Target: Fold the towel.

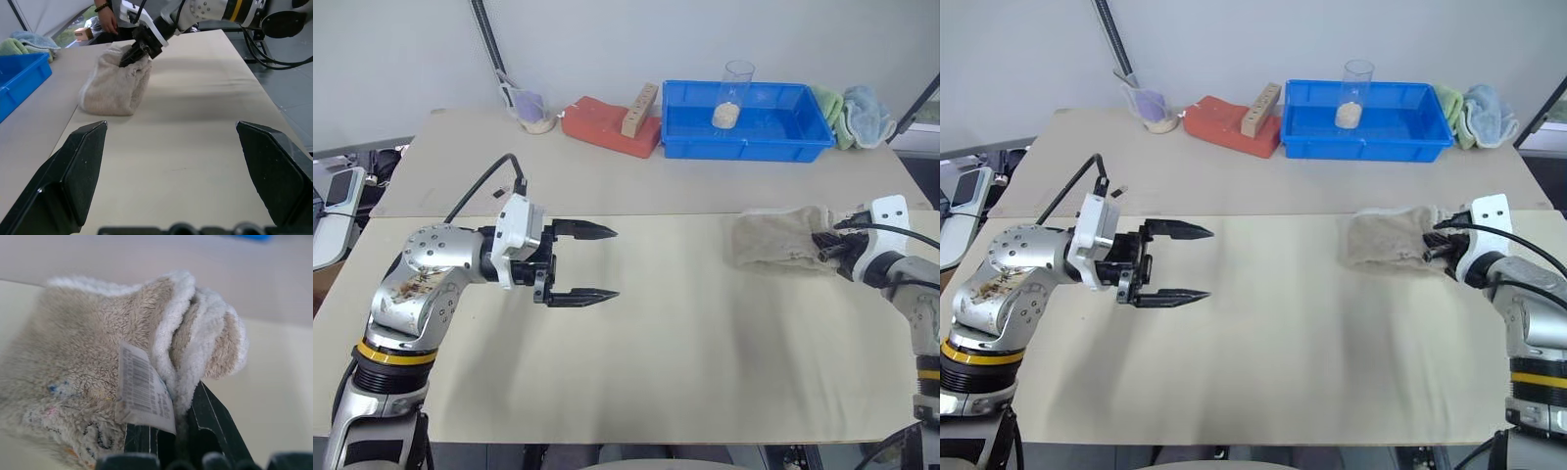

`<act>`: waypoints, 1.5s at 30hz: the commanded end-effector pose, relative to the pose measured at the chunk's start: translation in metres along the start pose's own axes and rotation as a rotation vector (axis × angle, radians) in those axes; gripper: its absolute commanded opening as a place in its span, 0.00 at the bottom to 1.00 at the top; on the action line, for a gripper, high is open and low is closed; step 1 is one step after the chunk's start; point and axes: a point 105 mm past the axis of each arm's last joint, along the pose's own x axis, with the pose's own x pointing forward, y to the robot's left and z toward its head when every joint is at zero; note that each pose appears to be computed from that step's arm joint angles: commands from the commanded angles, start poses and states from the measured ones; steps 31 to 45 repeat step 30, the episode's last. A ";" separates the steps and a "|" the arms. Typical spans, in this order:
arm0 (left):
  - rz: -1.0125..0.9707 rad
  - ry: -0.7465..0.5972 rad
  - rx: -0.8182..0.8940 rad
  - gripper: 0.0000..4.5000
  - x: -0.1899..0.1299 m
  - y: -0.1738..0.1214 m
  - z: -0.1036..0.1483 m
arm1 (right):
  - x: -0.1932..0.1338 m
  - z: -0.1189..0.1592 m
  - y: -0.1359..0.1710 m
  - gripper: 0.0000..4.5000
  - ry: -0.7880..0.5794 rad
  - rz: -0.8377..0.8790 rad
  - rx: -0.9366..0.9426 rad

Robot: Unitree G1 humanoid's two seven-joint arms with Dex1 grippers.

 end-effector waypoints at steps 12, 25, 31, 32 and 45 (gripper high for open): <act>0.224 0.192 -0.016 1.00 -0.044 0.012 -0.020 | -0.032 0.061 -0.013 0.95 -0.153 0.034 -0.144; 0.471 0.625 -0.135 1.00 -0.142 -0.019 -0.076 | -0.113 0.037 0.047 0.95 0.132 0.681 -0.666; 0.465 0.605 -0.159 1.00 -0.142 -0.023 -0.077 | -0.114 0.035 0.042 0.95 0.136 0.668 -0.648; 0.465 0.605 -0.159 1.00 -0.142 -0.023 -0.077 | -0.114 0.035 0.042 0.95 0.136 0.668 -0.648; 0.465 0.605 -0.159 1.00 -0.142 -0.023 -0.077 | -0.114 0.035 0.042 0.95 0.136 0.668 -0.648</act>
